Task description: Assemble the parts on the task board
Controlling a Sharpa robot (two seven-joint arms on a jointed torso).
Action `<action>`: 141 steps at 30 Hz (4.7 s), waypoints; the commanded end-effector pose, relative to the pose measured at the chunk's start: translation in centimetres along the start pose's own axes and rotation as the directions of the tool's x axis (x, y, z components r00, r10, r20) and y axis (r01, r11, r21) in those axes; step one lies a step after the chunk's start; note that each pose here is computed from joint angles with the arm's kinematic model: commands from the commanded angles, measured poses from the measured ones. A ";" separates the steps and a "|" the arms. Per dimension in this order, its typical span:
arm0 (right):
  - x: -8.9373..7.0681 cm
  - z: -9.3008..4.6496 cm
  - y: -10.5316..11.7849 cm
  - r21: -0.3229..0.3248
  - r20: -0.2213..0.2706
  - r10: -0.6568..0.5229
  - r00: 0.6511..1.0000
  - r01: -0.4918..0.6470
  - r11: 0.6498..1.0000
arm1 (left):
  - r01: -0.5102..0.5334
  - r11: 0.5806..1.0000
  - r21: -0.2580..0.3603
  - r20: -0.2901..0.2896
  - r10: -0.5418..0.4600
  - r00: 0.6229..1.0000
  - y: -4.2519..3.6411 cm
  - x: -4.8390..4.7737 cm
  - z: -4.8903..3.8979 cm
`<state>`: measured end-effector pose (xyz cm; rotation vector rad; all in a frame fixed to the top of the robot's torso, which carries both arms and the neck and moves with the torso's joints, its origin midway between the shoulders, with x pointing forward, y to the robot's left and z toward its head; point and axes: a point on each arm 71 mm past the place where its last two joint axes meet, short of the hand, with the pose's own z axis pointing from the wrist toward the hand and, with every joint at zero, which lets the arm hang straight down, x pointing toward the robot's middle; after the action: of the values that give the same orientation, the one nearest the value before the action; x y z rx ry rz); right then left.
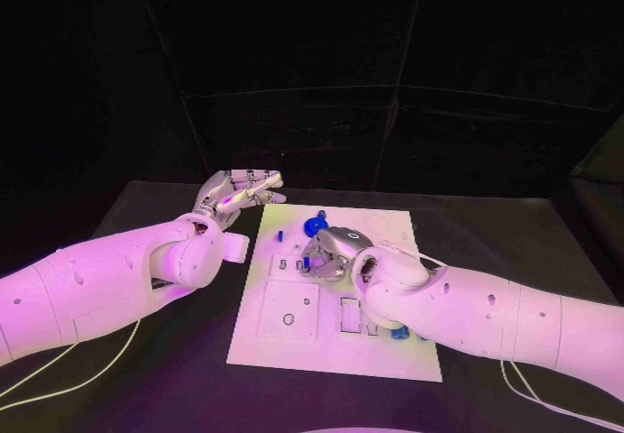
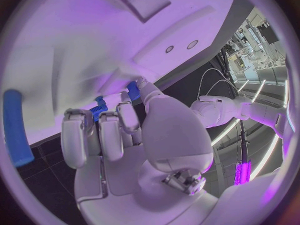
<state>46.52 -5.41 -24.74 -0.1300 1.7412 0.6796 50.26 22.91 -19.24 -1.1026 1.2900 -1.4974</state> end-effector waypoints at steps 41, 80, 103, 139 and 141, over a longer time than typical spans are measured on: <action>-15.7 -6.8 -7.9 -0.095 0.123 0.335 0.934 -0.325 0.941 | -0.875 0.411 -0.255 -0.541 0.690 0.481 0.62 2.43 2.04; -15.7 -6.0 -8.2 -0.049 0.128 0.332 0.935 -0.328 0.943 | -0.967 0.092 -0.238 -0.745 0.621 0.243 2.75 8.05 5.15; -15.7 -5.7 -8.2 -0.047 0.126 0.331 0.935 -0.327 0.944 | -0.975 0.042 -0.216 -0.789 0.581 0.200 3.40 8.76 5.49; -15.6 -5.3 -8.2 -0.045 0.127 0.329 0.936 -0.326 0.944 | -0.979 0.054 -0.196 -0.801 0.568 0.191 3.72 9.42 5.44; -15.6 -5.2 -8.2 -0.045 0.126 0.329 0.936 -0.326 0.944 | -0.979 0.057 -0.193 -0.803 0.564 0.192 3.73 9.48 5.41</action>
<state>50.12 -19.02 -12.89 0.1969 1.6415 0.9241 53.42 12.24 -21.74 -0.0080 2.4673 -0.2117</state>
